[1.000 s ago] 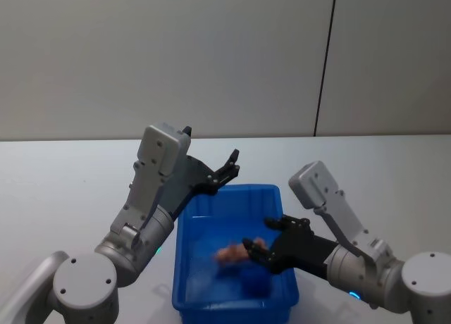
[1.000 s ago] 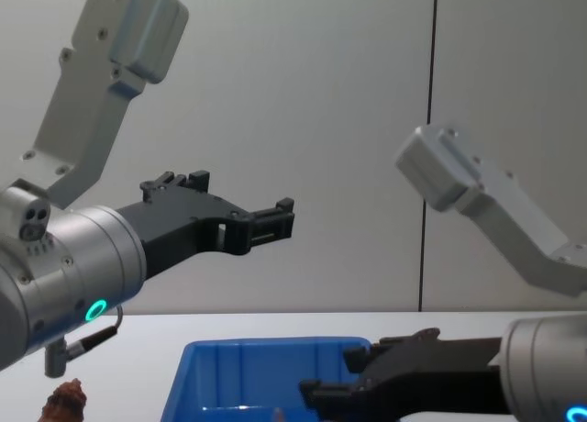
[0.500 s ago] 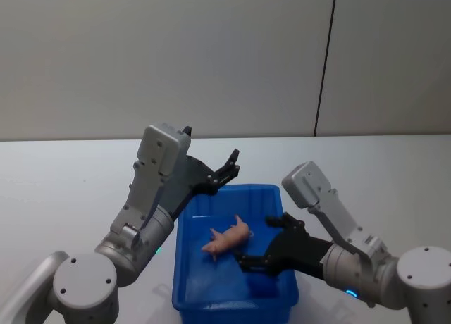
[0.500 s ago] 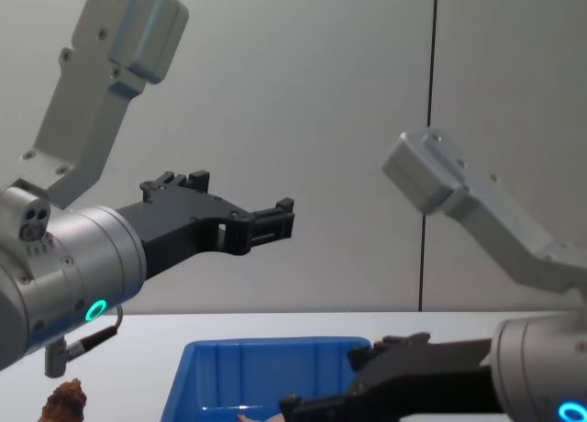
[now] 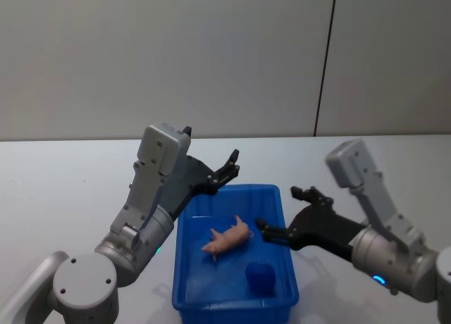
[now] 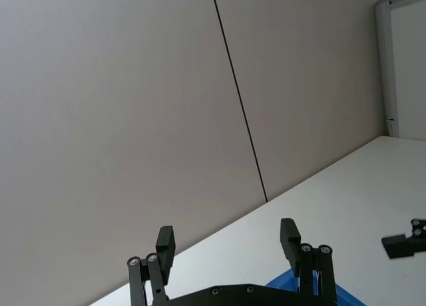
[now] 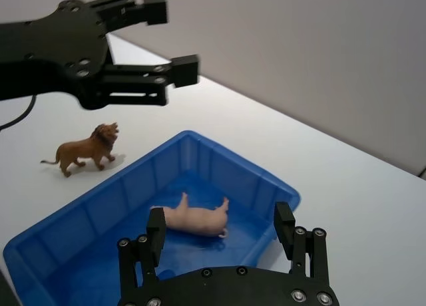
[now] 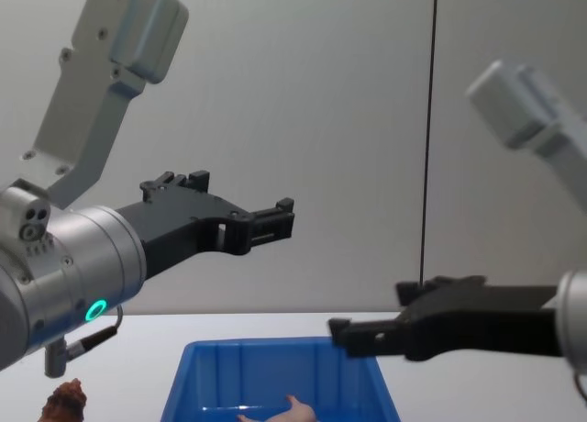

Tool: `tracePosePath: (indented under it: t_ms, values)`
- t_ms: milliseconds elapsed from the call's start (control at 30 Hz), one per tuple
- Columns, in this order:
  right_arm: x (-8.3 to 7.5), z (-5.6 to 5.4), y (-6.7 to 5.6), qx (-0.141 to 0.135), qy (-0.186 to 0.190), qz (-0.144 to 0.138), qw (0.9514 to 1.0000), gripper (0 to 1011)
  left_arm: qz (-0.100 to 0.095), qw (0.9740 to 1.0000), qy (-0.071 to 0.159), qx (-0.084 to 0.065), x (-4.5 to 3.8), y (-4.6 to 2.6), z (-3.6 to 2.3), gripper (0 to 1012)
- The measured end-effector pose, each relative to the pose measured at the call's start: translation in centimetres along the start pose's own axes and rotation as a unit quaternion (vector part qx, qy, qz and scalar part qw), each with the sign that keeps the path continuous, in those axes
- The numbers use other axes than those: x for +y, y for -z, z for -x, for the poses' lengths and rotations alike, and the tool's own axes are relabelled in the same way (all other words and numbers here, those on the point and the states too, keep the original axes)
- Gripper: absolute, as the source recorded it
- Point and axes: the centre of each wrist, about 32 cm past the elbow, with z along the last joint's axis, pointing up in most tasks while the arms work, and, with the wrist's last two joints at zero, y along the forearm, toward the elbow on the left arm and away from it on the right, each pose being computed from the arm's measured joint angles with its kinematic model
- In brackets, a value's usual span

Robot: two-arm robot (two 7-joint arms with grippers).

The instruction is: Pick up the two dolls from the table and place them into the box.

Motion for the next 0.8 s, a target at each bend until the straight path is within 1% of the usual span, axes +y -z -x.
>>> tracePosePath:
  t_ms: [67, 100, 133, 200, 300, 367, 467, 633, 667, 700, 733, 767, 800]
  values:
    - [-0.3, -0.1, 0.1, 0.005, 0.006, -0.005, 1.0, 1001, 0.0, 1.0, 0.0, 0.0, 0.0, 0.0, 0.0, 1001]
    - [-0.7, -0.3, 0.2, 0.012, 0.016, -0.008, 0.9998, 1001, 0.0, 1.0, 0.0, 0.0, 0.0, 0.0, 0.0, 1001]
    - [-0.7, -0.3, 0.2, 0.012, 0.016, -0.008, 0.9998, 1001, 0.0, 1.0, 0.0, 0.0, 0.0, 0.0, 0.0, 1001]
    - [-1.5, -0.5, 0.4, 0.025, 0.032, -0.016, 0.999, 1001, 0.0, 1.0, 0.0, 0.0, 0.0, 0.0, 0.0, 1001]
    - [-2.0, -0.7, 0.6, 0.038, 0.046, -0.022, 0.998, 1001, 0.0, 1.0, 0.0, 0.0, 0.0, 0.0, 0.0, 1001]
    - [-2.8, -0.9, 0.9, 0.056, 0.065, -0.028, 0.9959, 1001, -0.001, 1.0, 0.001, 0.0, -0.01, -0.01, -0.02, 1001]
    - [-3.4, -1.1, 1.1, 0.069, 0.079, -0.031, 0.9941, 1001, -0.002, 1.0, 0.002, -0.001, -0.03, -0.05, -0.08, 1001]
    - [-4.7, -1.4, 1.6, 0.103, 0.113, -0.038, 0.9875, 1001, -0.012, 0.9999, 0.008, -0.006, -0.05, -0.35, -0.49, 1001]
    - [-4.8, -1.4, 1.7, 0.108, 0.117, -0.039, 0.9866, 1001, -0.019, 0.9998, 0.01, -0.007, -0.02, -0.46, -0.68, 1001]
    - [-5.2, -1.5, 1.9, 0.117, 0.125, -0.04, 0.9844, 1001, -0.021, 0.9997, 0.01, -0.008, 0.0, -0.53, -0.78, 1001]
    - [-5.2, -1.5, 1.9, 0.117, 0.125, -0.04, 0.9844, 1001, -0.023, 0.9996, 0.01, -0.009, 0.03, -0.59, -0.88, 1001]
    - [-5.5, -1.6, 2.0, 0.124, 0.132, -0.041, 0.9825, 1001, -0.031, 0.9994, 0.012, -0.011, 0.11, -0.75, -1.14, 1001]
    - [-5.7, -1.6, 2.0, 0.127, 0.135, -0.041, 0.9818, 1001, -0.035, 0.9992, 0.012, -0.013, 0.15, -0.82, -1.28, 1001]
